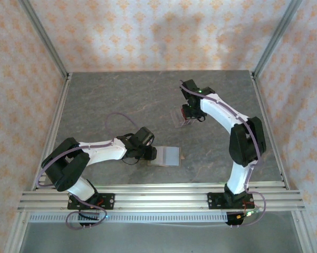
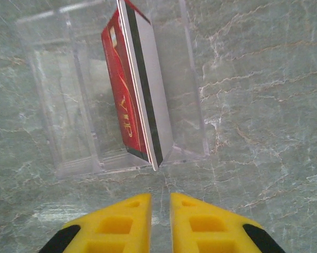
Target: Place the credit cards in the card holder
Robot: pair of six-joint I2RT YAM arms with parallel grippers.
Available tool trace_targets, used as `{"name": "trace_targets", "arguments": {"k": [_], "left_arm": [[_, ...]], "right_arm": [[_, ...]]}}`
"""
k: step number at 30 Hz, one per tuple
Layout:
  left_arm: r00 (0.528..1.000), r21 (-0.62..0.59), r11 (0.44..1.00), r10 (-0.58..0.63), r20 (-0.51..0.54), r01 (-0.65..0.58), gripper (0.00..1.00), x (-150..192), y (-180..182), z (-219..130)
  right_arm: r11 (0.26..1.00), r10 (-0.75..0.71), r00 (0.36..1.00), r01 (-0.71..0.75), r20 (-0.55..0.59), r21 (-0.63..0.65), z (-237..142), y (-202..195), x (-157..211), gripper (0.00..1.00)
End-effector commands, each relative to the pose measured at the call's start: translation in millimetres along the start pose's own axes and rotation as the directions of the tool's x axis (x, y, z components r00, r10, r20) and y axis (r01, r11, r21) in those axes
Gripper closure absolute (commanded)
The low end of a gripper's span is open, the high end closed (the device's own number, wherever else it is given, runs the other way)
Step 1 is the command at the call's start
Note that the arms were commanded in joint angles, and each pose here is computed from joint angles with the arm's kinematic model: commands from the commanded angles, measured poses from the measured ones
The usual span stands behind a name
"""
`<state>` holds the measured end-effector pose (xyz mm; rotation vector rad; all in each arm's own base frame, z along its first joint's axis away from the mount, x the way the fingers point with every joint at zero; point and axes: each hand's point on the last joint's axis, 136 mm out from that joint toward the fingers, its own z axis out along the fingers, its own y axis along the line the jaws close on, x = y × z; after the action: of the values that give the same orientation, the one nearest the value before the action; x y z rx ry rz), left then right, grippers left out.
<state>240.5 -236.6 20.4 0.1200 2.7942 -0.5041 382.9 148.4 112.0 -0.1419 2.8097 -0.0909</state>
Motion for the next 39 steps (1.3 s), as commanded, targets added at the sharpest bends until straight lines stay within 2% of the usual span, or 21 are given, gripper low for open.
{"name": "trace_targets", "arguments": {"k": [1,25,31,39], "left_arm": [[1.0,-0.059,0.998,-0.008,0.003,0.009,0.61,0,15,3],[1.0,-0.063,0.998,-0.014,0.001,0.014,0.61,1,18,3],[1.0,-0.064,0.998,-0.014,0.001,0.014,0.61,1,19,3],[1.0,-0.065,0.998,-0.016,-0.001,0.016,0.61,2,20,4]], "right_arm": [[0.999,-0.021,0.999,0.023,-0.048,0.043,7,-7,6,0.83],[0.997,-0.046,0.998,0.049,-0.053,0.053,14,-6,0,0.91],[0.998,-0.05,0.998,0.051,-0.028,0.038,11,-4,-3,0.98],[0.999,-0.03,0.999,0.03,0.018,0.045,-8,-11,-5,1.0]]}}
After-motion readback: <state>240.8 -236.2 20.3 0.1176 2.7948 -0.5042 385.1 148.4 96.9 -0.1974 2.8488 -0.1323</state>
